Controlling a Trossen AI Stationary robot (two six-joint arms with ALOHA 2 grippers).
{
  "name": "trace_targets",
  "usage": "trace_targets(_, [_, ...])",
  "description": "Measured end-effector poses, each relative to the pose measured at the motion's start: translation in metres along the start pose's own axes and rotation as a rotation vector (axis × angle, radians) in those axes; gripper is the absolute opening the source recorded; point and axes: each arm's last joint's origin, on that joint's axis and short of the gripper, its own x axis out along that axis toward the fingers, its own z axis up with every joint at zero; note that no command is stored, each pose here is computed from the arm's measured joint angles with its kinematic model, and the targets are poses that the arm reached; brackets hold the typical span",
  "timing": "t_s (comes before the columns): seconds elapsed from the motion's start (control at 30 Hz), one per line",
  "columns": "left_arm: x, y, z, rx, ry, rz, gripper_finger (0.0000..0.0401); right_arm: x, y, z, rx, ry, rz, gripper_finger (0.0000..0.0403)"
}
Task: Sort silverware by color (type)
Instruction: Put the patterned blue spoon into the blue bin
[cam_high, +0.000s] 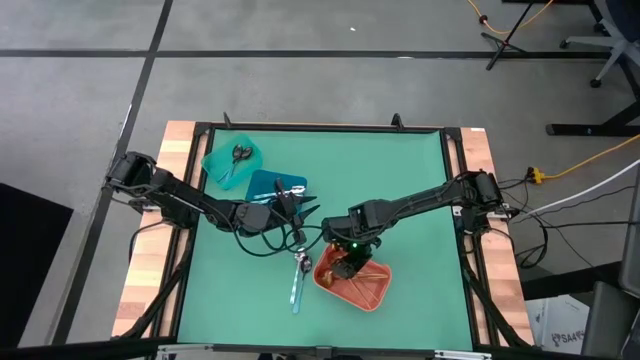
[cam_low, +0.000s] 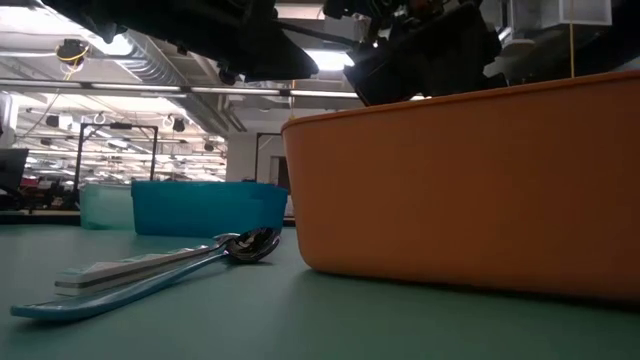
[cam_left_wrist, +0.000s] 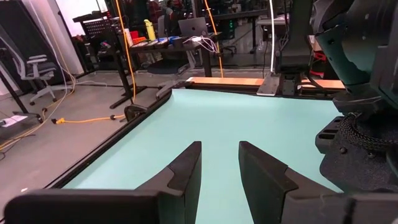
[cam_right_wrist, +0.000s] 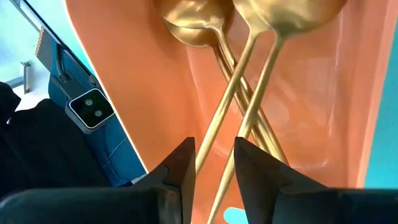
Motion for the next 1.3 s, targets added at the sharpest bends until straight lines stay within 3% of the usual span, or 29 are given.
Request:
trace_targets(0.43, [0.000,0.000,0.000,-0.001,0.000,0.000,0.0101,-0.016,-0.004,-0.012,-0.018,0.025,-0.044,0.0097])
trace_targets(0.87, [0.000,0.000,0.000,-0.049,0.003,0.000,0.0101,-0.042,-0.001,-0.030,-0.232,-0.012,-0.050,0.0097])
trace_targets(1.3, [-0.004,-0.005,-0.010,-0.284,0.082,-0.007,0.0101,-0.071,-0.022,-0.032,-0.355,-0.158,-0.349,0.0097])
